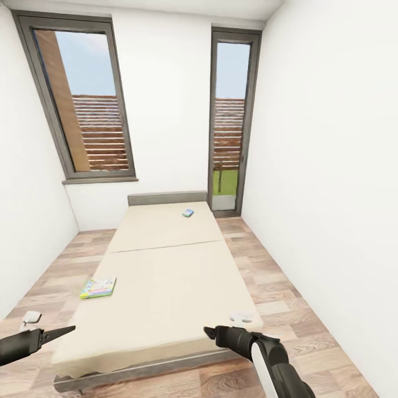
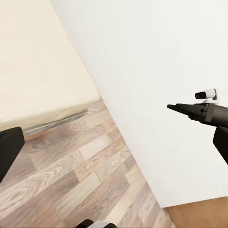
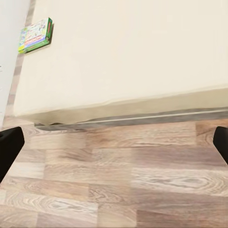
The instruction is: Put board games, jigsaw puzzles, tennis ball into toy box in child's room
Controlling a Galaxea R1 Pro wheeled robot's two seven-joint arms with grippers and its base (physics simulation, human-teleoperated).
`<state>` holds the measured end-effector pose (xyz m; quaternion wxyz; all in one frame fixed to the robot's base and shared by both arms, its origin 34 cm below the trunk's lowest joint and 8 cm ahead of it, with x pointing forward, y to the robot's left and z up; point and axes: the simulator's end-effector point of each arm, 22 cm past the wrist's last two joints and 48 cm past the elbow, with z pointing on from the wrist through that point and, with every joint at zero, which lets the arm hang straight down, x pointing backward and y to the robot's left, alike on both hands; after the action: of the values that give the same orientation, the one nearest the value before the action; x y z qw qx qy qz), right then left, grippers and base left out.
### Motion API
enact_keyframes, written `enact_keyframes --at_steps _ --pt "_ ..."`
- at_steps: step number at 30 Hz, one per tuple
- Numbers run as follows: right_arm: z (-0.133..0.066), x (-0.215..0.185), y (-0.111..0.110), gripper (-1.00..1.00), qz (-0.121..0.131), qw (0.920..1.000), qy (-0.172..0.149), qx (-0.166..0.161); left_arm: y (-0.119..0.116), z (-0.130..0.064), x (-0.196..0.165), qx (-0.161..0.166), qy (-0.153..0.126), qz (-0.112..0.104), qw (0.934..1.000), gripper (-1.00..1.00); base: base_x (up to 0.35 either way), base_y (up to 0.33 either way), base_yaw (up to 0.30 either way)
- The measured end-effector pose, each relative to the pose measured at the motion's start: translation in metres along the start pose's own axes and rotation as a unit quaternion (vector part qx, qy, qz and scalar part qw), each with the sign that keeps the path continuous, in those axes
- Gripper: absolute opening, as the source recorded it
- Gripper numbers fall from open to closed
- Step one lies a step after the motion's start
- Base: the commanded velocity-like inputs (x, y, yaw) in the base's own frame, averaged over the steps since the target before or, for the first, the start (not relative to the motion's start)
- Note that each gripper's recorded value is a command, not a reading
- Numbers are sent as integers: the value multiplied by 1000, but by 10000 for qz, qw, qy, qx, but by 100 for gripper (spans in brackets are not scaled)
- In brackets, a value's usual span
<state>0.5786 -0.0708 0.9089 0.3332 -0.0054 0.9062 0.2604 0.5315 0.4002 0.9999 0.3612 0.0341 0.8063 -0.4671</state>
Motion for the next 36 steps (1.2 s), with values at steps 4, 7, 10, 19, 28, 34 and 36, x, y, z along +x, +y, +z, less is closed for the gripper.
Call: enact_keyframes --at_steps 4,7,10,19,28,34,36 --pt "0 0 0 100 0 10000 0 0 0 0 0 1 0 4 10000 100 2 292 -5" --pt "0 0 0 100 0 10000 0 0 0 0 0 1 1 4 10000 100 1 292 -2" --pt "0 0 0 100 0 10000 0 0 0 0 0 1 2 5 10000 100 0 292 5" --pt "0 0 0 100 -1 10000 0 -1 0 0 1 -1 4 5 10000 100 3 291 89" --pt "0 0 0 100 -2 10000 -1 0 0 0 1 -2 4 9 10000 100 95 193 167" --pt "0 0 0 100 -1 10000 2 1 0 0 0 -1 2 17 10000 100 48 51 65" --pt "0 0 0 100 -1 10000 2 1 0 0 0 -1 3 18 10000 100 21 47 29"
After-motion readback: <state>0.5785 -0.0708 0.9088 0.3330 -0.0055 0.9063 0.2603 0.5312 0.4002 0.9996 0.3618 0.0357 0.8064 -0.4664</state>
